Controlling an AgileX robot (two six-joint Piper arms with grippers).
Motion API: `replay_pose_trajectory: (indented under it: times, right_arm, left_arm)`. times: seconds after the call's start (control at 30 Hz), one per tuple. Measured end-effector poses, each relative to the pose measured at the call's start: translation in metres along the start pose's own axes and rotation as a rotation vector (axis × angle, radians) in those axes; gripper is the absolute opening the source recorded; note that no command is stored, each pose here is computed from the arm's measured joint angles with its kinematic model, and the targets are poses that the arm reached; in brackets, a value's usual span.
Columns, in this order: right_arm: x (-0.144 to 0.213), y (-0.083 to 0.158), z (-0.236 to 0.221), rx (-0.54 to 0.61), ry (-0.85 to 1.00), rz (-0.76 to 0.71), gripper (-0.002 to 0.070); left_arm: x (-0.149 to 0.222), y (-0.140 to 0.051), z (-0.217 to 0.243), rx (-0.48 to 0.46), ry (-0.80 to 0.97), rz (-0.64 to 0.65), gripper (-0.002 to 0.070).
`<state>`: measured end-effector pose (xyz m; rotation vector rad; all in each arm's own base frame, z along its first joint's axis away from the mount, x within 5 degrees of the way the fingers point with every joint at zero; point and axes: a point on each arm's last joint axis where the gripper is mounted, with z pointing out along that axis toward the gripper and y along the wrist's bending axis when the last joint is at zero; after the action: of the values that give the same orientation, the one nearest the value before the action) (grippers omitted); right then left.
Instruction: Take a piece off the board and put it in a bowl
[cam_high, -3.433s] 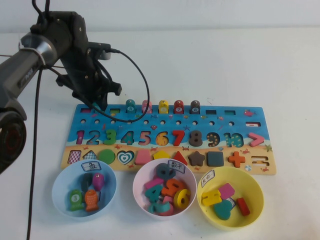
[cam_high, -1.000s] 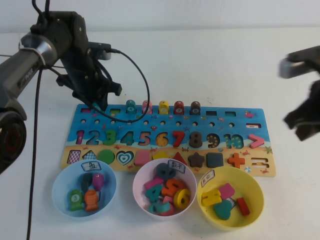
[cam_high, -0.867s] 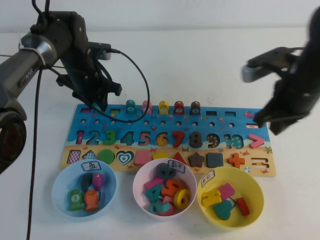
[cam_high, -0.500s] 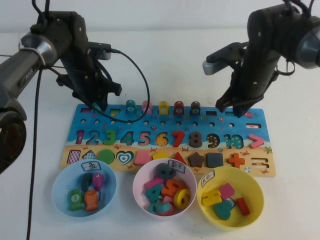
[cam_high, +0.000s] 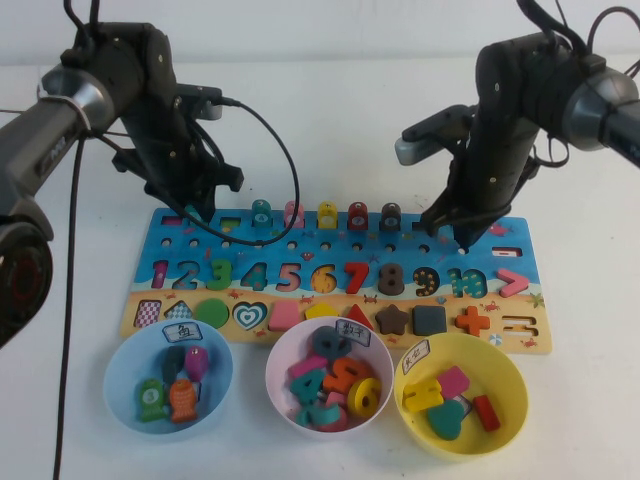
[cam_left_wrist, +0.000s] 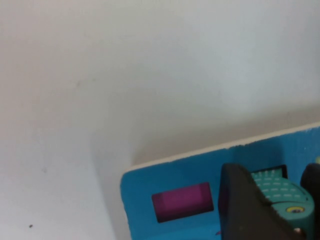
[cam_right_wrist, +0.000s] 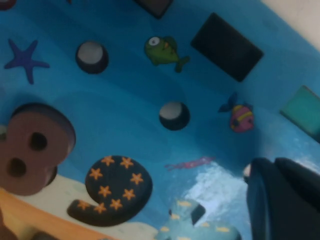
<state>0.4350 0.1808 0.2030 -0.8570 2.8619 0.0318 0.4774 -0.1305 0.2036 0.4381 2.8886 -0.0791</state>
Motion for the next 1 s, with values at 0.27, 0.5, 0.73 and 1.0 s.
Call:
replay_pose_trajectory:
  times: [0.27,0.5,0.73,1.0]
  right_arm:
    - [-0.001,0.001,0.016,-0.015,0.029,0.006,-0.0017]
    - [-0.001,0.000,0.018,-0.016,0.033,0.006,-0.0017]
    - [-0.001,0.000,0.018,-0.016,0.033,0.006,-0.0017]
    - [-0.001,0.001,0.018,-0.018,0.033,0.008,-0.0017]
  left_arm:
    - [0.000,0.000,0.000,0.000,0.000,0.000,0.0198]
    - [0.000,0.000,0.000,0.000,0.000,0.004,0.0198]
    - [0.000,0.000,0.000,0.000,0.000,0.007,0.0199]
    - [0.000,0.000,0.000,0.000,-0.001,0.011,0.0198]
